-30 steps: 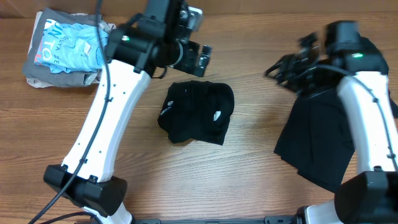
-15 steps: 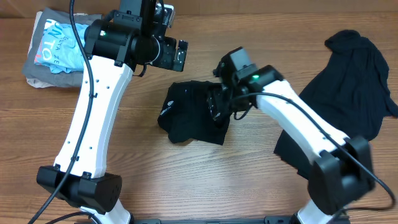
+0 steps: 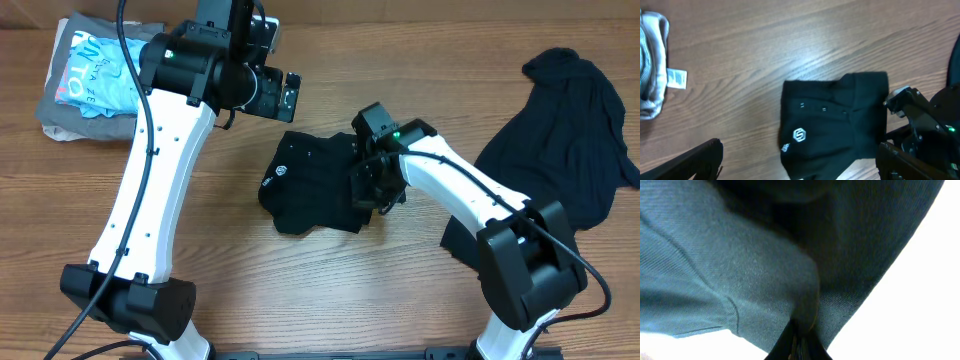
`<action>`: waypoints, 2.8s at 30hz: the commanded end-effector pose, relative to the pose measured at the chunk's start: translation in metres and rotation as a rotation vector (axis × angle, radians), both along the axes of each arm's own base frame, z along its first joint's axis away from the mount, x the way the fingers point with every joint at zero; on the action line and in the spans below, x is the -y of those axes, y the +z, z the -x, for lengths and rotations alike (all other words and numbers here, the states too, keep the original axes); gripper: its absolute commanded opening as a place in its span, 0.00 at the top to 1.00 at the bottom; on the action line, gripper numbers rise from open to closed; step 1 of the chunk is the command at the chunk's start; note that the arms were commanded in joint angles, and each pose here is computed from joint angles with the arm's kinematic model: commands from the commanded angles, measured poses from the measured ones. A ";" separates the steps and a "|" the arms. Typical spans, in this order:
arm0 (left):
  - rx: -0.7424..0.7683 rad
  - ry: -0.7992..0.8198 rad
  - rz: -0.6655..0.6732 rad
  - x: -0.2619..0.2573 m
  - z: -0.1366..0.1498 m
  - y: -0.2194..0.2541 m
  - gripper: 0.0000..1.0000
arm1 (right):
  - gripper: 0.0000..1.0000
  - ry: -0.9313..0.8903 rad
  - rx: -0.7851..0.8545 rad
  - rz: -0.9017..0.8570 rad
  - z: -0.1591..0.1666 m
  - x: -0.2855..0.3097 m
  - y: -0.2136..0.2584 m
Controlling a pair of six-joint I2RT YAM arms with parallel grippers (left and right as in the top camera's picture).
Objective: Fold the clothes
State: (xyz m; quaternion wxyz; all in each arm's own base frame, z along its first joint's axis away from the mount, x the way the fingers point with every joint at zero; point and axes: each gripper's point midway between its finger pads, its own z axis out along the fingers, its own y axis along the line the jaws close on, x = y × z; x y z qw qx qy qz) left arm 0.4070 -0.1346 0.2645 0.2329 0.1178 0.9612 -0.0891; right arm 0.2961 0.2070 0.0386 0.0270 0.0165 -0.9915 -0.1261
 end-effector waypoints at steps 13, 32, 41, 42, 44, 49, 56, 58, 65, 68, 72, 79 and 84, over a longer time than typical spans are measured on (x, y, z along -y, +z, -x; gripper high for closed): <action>0.013 -0.026 -0.042 -0.003 -0.001 -0.009 0.00 | 0.31 -0.127 0.104 -0.255 -0.049 0.014 0.106; -0.124 -0.273 -0.314 0.174 0.074 -0.129 0.00 | 0.07 -0.662 0.300 -0.124 -0.080 0.262 0.178; -0.220 -0.270 -0.557 0.169 0.085 -0.214 0.00 | 0.07 -0.659 0.300 -0.124 -0.080 0.262 0.178; -0.212 -0.255 -0.569 0.167 0.083 -0.215 0.00 | 0.07 -0.660 0.298 -0.124 -0.080 0.262 0.177; -0.208 -0.242 -0.588 0.165 0.079 -0.221 0.00 | 0.07 -0.660 0.298 -0.124 -0.080 0.262 0.177; -0.248 -0.261 -0.643 0.155 0.075 -0.247 0.00 | 0.07 -0.660 0.298 -0.124 -0.080 0.262 0.177; -0.273 -0.257 -0.806 0.122 0.063 -0.274 0.00 | 0.07 -0.660 0.297 -0.124 -0.079 0.262 0.177; -0.297 -0.232 -0.815 0.110 0.058 -0.280 0.00 | 0.07 -0.660 0.297 -0.123 -0.079 0.262 0.177; -0.359 -0.076 -0.754 0.055 0.019 -0.290 0.96 | 0.07 -0.664 0.298 -0.105 -0.079 0.265 0.176; -0.367 -0.027 -0.738 0.037 0.008 -0.291 0.96 | 0.07 -0.664 0.298 -0.105 -0.079 0.265 0.176; -0.383 0.020 -0.726 0.009 -0.010 -0.271 0.96 | 0.07 -0.663 0.304 -0.105 -0.080 0.265 0.176; -0.181 0.131 -0.586 -0.022 -0.059 -0.133 0.96 | 0.06 -0.668 0.309 -0.078 -0.080 0.270 0.175; 0.044 0.110 -0.512 -0.038 -0.070 -0.031 0.96 | 0.05 -0.672 0.309 -0.059 -0.080 0.273 0.174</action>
